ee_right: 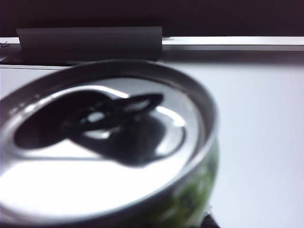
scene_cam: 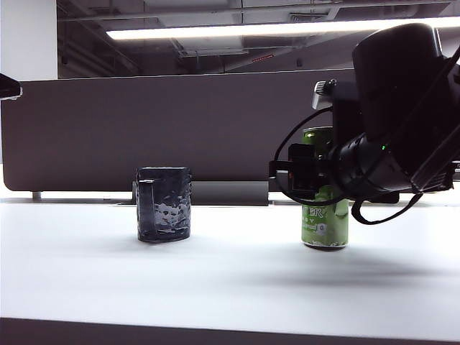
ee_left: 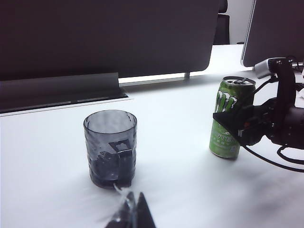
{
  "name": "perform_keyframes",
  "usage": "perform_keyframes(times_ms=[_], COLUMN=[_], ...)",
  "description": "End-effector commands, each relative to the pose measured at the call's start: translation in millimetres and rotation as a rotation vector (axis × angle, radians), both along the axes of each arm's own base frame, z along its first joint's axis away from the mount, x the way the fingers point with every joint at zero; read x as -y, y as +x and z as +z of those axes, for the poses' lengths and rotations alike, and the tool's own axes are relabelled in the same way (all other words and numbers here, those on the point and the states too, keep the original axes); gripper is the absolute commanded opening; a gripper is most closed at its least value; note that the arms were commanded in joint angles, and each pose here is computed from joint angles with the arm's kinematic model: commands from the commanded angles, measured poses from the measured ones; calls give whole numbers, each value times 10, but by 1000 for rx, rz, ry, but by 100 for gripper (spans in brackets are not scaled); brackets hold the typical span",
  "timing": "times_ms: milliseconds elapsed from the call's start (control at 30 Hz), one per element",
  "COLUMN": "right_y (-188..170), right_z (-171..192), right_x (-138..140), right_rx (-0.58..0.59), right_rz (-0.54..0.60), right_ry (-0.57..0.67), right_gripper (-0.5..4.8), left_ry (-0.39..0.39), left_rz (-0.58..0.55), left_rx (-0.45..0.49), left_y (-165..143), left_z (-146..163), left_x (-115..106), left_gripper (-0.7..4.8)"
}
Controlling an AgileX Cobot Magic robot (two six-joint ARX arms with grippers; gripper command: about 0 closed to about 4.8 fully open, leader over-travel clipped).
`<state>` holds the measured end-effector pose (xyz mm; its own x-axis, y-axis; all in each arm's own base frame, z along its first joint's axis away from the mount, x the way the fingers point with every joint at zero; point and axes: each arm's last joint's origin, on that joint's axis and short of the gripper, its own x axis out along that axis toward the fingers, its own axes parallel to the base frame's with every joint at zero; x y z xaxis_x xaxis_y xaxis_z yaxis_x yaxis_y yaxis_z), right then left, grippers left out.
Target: Pick up the metal can, pour some water into the cup, then place the can back on the table.
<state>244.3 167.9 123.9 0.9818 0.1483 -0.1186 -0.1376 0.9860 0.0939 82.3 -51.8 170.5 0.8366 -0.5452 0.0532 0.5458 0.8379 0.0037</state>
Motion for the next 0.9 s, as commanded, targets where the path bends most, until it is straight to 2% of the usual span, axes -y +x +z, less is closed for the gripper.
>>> perform_keyframes(times_ms=[33,467,600,900], right_y=[3,3,3,3], right_z=[23,23,23,23], right_x=[-5,-5,-5,-6], right_rx=[14,14,14,14], right_rz=[0,0,0,1], right_ry=[11,11,11,12], right_gripper=[291,290,206,211], left_ry=[-8,-8,-8,-8], left_rz=[2,2,2,2], left_rx=[9,9,9,9], left_y=[1,1,1,1], left_z=[14,14,14,14], left_x=[-2,-2,-2,-2], left_gripper=[-5,-5,-5,-5])
